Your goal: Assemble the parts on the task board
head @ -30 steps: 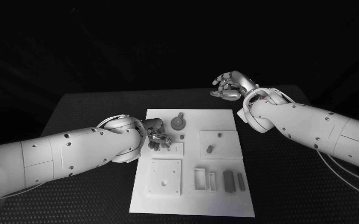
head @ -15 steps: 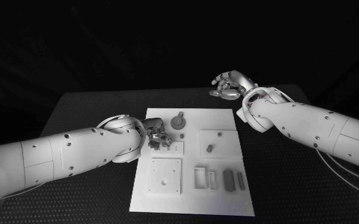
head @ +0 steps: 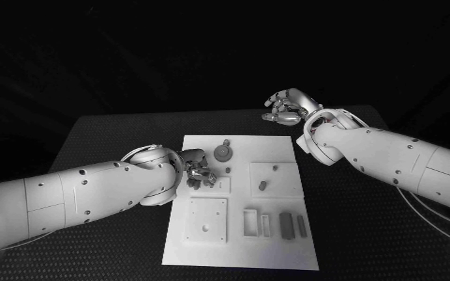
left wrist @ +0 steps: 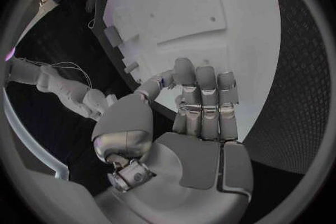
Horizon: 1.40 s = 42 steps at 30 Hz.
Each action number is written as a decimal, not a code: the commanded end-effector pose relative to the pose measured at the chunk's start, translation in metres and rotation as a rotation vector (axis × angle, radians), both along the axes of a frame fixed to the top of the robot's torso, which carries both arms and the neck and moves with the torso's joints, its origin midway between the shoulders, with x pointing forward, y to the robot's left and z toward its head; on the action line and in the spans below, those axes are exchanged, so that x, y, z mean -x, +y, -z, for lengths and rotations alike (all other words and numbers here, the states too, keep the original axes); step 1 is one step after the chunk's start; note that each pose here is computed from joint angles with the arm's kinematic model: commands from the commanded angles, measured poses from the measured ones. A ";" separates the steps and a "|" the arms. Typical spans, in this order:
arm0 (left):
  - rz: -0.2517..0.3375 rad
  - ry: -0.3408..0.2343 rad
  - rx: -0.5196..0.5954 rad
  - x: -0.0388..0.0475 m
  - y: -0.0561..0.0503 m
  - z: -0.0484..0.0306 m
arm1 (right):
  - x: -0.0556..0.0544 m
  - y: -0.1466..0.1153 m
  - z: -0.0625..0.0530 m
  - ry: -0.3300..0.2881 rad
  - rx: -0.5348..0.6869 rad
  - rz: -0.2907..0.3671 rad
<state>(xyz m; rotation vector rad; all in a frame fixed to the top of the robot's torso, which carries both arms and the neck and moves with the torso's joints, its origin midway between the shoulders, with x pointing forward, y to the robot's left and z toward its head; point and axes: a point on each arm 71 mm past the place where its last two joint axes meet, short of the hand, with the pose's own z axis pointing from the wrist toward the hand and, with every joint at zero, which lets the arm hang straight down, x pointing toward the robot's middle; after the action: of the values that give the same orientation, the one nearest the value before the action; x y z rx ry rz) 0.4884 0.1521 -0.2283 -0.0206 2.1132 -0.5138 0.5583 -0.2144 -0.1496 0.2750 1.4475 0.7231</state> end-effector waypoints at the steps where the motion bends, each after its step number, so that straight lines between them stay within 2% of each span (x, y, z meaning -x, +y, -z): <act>1: 0.015 0.013 -0.001 0.0022 -0.002 0.0013 | 0.000 0.001 0.001 0.011 0.003 -0.013; 28: 0.024 0.024 -0.026 0.0046 -0.003 0.0031 | 0.001 0.005 0.001 0.022 0.005 -0.027; 33: 0.042 -0.001 -0.045 0.0049 -0.004 0.0030 | 0.001 0.006 0.001 0.024 0.004 -0.029; 42: 0.033 -0.013 -0.042 0.0042 -0.002 0.0029 | 0.001 0.006 0.002 0.029 0.006 -0.032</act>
<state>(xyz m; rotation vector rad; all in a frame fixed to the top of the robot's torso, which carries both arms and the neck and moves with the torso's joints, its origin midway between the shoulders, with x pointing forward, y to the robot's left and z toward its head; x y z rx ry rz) 0.4853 0.1502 -0.2296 0.0237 2.1161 -0.4979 0.5577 -0.2100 -0.1509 0.2671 1.4705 0.7348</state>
